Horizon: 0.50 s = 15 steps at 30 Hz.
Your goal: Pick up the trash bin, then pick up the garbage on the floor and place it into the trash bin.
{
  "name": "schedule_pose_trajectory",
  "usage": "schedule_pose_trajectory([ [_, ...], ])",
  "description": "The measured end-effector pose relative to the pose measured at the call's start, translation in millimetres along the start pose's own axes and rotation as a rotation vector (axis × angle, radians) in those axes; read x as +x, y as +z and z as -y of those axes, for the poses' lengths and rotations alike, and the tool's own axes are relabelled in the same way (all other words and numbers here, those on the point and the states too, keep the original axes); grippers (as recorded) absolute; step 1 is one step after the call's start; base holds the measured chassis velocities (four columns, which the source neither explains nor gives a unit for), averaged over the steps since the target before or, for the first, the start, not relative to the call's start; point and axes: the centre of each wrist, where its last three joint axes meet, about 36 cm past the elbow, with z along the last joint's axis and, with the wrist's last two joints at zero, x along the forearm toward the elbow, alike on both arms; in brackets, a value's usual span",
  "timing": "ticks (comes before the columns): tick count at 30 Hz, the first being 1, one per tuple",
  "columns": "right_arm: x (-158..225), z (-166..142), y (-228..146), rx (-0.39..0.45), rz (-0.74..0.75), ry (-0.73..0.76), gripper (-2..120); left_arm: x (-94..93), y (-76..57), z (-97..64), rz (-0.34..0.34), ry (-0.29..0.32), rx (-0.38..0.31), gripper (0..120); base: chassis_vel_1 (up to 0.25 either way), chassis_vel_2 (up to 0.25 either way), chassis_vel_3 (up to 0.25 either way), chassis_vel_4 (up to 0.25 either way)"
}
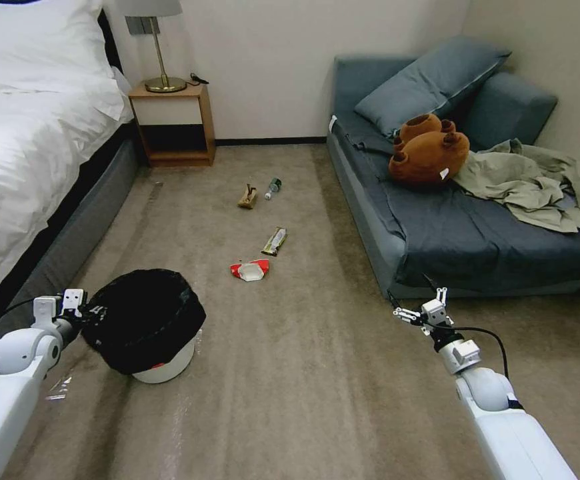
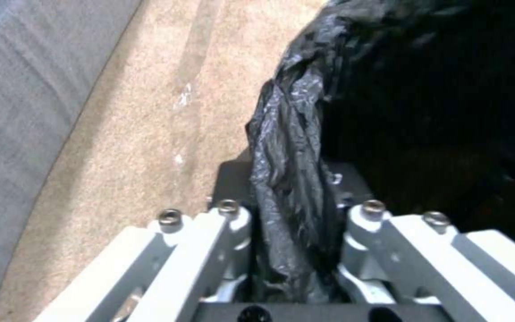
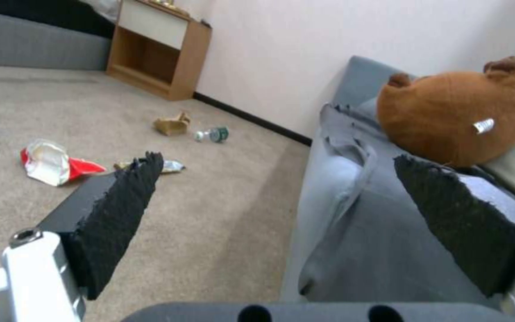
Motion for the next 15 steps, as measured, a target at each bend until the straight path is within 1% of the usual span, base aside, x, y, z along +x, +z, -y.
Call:
schedule_pose_trajectory([
  [1,2,1,1,-0.002,-0.003,0.001,100,-0.7,2.9,1.9,0.006,0.0,0.005,12,0.0,0.0,0.0,0.0],
  [2,2,1,1,-0.002,-0.003,0.001,100,-0.7,2.9,1.9,0.006,0.0,0.005,12,0.0,0.0,0.0,0.0],
  [3,6,3,2,-0.001,-0.008,0.002,100,-1.1,6.4,4.4,0.015,0.0,0.013,10,0.0,0.0,0.0,0.0],
  [15,17,15,-2,-0.002,-0.012,0.012,100,1.7,21.2,9.3,0.026,-0.01,0.024,10,0.0,0.0,0.0,0.0],
])
